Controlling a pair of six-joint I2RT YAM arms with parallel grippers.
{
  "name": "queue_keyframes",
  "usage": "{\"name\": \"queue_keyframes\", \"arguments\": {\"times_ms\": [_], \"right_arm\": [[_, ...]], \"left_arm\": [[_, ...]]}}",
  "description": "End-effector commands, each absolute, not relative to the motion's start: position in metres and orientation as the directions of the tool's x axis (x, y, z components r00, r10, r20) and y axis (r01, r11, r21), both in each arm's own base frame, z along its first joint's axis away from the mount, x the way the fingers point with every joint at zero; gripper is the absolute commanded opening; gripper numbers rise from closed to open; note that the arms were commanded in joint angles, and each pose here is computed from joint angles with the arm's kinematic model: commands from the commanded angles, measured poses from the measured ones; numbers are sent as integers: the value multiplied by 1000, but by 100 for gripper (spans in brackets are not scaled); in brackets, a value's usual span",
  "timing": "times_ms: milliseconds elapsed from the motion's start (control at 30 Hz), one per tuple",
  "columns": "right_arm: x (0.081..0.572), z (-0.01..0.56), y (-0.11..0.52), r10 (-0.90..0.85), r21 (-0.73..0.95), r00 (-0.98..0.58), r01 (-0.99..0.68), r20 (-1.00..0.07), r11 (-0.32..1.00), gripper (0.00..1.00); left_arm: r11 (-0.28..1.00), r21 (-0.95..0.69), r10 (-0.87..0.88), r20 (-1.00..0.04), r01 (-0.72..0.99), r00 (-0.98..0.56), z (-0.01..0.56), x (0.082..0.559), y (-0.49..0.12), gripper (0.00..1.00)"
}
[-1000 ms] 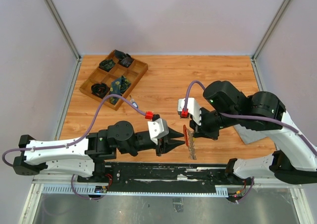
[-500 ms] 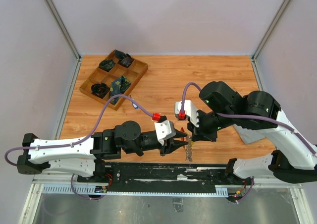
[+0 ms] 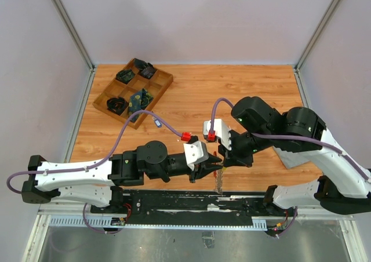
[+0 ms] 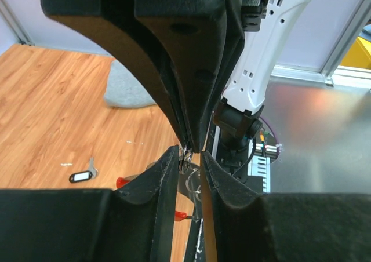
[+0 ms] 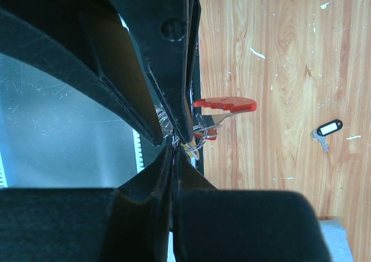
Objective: Put the keys on the keyring
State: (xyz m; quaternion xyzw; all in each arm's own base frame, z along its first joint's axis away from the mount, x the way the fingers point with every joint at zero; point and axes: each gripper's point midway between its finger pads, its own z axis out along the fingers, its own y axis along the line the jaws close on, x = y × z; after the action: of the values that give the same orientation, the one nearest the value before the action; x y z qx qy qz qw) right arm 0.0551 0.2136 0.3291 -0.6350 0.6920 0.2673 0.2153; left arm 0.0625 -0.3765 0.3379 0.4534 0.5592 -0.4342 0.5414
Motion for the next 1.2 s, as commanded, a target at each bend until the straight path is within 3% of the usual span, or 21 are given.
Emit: {"name": "queue_keyframes", "arguments": {"times_ms": [0,133,333,600,800,900,1167], "right_arm": [[48,331,218,-750,104,-81,-994,-656,17,1],[49,333,220,-738,98,-80,-995,-670,19,1],[48,337,220,-716,91,-80,-996,-693,22,1],[49,346,223,-668,70,-71,-997,-741,29,1],[61,367,220,-558,-20,-36,-995,-829,93,16],[62,380,218,-467,-58,-4,-991,-884,118,19],[61,392,224,-327,-85,41,-989,-944,122,17]], "left_arm": [[196,11,-26,-1000,981,16,362,61,-380,25],[193,9,-22,-1000,981,14,361,61,-381,19],[192,11,-12,-1000,981,13,358,61,-382,1],[210,1,-23,-1000,978,6,360,63,-377,0],[255,-35,-122,-992,966,-4,380,68,-358,0],[257,-61,-193,-981,964,-10,392,68,-348,0],[255,-129,-332,-942,958,-38,413,67,-326,0]]}}
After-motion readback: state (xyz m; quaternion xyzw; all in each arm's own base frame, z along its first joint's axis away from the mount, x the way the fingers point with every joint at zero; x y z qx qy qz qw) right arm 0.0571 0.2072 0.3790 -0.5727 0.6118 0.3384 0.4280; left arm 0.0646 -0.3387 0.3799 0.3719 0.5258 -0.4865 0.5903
